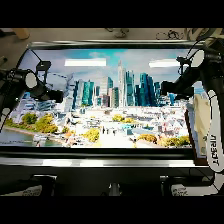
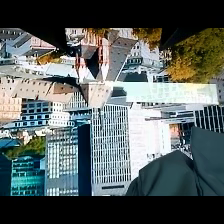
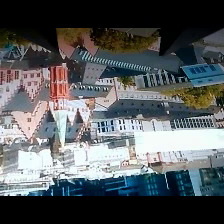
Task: Fold the shirts.
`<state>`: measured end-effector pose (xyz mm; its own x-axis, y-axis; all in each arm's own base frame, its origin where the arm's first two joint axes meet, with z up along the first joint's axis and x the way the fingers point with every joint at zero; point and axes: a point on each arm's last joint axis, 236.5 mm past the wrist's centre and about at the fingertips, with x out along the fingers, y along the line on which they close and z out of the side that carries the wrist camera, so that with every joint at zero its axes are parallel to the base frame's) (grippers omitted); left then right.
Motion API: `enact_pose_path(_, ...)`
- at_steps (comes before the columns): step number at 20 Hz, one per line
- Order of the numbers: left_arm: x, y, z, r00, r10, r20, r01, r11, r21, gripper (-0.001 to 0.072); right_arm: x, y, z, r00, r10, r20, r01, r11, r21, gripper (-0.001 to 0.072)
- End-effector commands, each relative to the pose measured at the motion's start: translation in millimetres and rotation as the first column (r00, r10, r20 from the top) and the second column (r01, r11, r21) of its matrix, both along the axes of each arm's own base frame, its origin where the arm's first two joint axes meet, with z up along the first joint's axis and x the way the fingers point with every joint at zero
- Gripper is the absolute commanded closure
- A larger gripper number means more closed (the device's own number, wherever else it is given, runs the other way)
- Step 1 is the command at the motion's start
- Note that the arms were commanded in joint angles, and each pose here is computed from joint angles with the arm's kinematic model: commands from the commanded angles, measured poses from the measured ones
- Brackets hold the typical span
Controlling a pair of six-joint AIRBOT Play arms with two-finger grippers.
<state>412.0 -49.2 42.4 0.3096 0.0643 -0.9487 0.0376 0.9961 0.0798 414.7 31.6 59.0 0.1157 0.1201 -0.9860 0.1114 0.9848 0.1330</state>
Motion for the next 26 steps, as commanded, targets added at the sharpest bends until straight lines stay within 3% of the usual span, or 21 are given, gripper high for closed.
enact_pose_path(1,0,0,0,1.0,-0.001,-0.001,0.001,1.0,0.0,-0.0009,0,0,0,1.0,0.0,0.0,0.0,1.0,0.0,0.0038)
enact_pose_path(18,2,-2,0,1.0,0.029,0.008,-0.028,0.999,-0.017,-0.0009,1,0,0,1.0,0.0,0.002,0.0,1.0,0.001,0.0038)
enact_pose_path(20,18,-7,6,0.994,0.067,0.081,-0.062,0.996,-0.057,-0.0011,8,0,1,0.999,-0.004,0.034,0.004,1.0,0.001,0.0038)
enact_pose_path(26,95,-25,47,0.902,0.048,0.43,0.013,0.99,-0.137,-0.0009,36,0,7,0.988,0.005,0.155,-0.005,1.0,-0.001,0.0038)
